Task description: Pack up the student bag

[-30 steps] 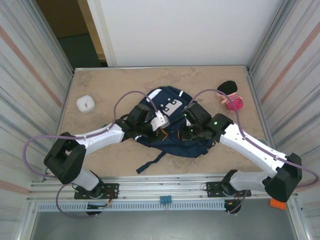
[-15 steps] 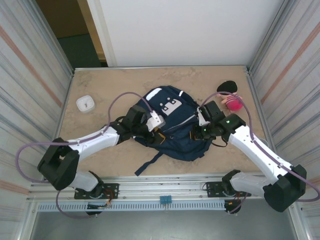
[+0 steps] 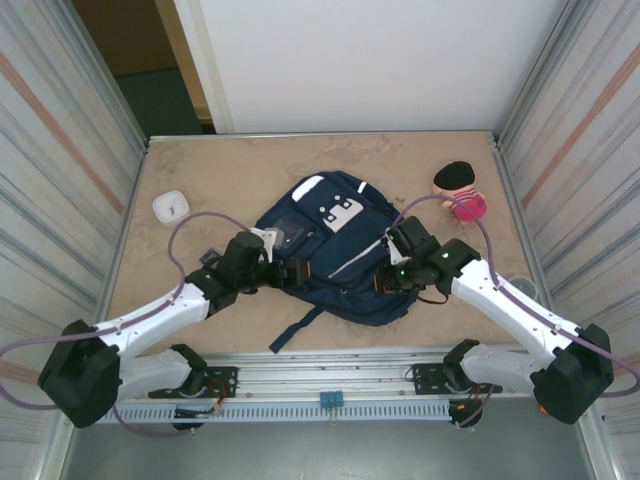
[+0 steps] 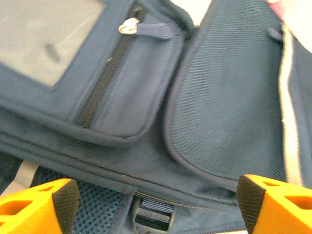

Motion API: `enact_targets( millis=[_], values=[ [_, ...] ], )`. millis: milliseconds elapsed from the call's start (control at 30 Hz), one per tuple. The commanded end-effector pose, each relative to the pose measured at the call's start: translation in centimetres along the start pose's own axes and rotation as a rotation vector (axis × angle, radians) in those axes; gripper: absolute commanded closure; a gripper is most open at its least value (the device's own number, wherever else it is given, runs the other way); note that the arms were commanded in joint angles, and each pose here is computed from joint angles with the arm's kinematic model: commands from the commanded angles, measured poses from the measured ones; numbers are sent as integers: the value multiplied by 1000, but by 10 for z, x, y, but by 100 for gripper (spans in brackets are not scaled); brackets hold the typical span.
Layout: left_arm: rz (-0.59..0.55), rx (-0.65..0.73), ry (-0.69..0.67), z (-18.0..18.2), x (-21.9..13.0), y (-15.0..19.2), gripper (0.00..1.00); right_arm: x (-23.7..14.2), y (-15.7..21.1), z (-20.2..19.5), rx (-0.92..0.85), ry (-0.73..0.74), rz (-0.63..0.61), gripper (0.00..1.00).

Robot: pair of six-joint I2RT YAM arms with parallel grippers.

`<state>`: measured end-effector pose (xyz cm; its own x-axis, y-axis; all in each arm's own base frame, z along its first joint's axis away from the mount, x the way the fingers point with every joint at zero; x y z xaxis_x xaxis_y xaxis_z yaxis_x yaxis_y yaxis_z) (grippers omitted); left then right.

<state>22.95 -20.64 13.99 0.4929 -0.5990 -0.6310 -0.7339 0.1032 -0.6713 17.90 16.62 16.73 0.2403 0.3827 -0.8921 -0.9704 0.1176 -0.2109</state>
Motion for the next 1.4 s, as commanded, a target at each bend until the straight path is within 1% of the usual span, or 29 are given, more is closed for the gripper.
enact_targets(
  millis=[0,67,133,333,433,533,600,667,800,900,1033,1133,1233,1300,1367],
  values=[
    [7,-189,-54,19,16,6,14,2,3,13,4,-41,-36,100],
    [-3,-218,-46,27,31,1,14,7,8,21,2,-62,-39,100],
    [-20,-226,-33,32,45,-11,14,14,14,30,-6,-83,-37,100],
    [-72,-216,25,48,83,-66,14,36,23,65,-33,-135,-48,100],
    [-119,-214,49,53,81,-96,14,45,19,82,-36,-161,-65,100],
    [-139,-180,21,48,60,-111,14,50,12,91,-43,-150,-76,100],
    [-119,-189,19,43,44,-104,14,51,9,94,-52,-142,-80,100],
    [-97,-231,33,38,30,-89,14,52,7,95,-57,-137,-80,100],
    [-54,-361,88,24,10,-43,17,55,5,95,-54,-144,-72,100],
    [-36,-425,129,7,4,-21,19,57,6,97,-58,-151,-64,100],
    [-37,-453,199,-17,7,-16,23,56,6,99,-64,-164,-58,100],
    [-15,-454,242,-32,18,-15,26,56,7,101,-68,-172,-54,100],
    [-29,-468,281,-42,28,-17,37,56,8,101,-76,-177,-47,100],
    [-43,-471,298,-45,33,-21,51,54,9,100,-80,-172,-46,100],
    [-30,-452,284,-44,36,-21,64,51,8,95,-80,-153,-51,100]
  ],
)
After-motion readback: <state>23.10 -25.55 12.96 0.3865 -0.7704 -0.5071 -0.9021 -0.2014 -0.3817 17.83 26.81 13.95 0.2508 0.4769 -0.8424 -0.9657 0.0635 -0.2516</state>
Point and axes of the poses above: each hand's point on the last joint's axis, 136 mm out from that joint toward the fingers, its own x axis out along the fingers, its own z axis along the line the jaws close on, y = z × x, the point moved 4 cm from there along -x, back along the fingers, and after that the axes turned 14 degrees about x, right-handed, at the moved point
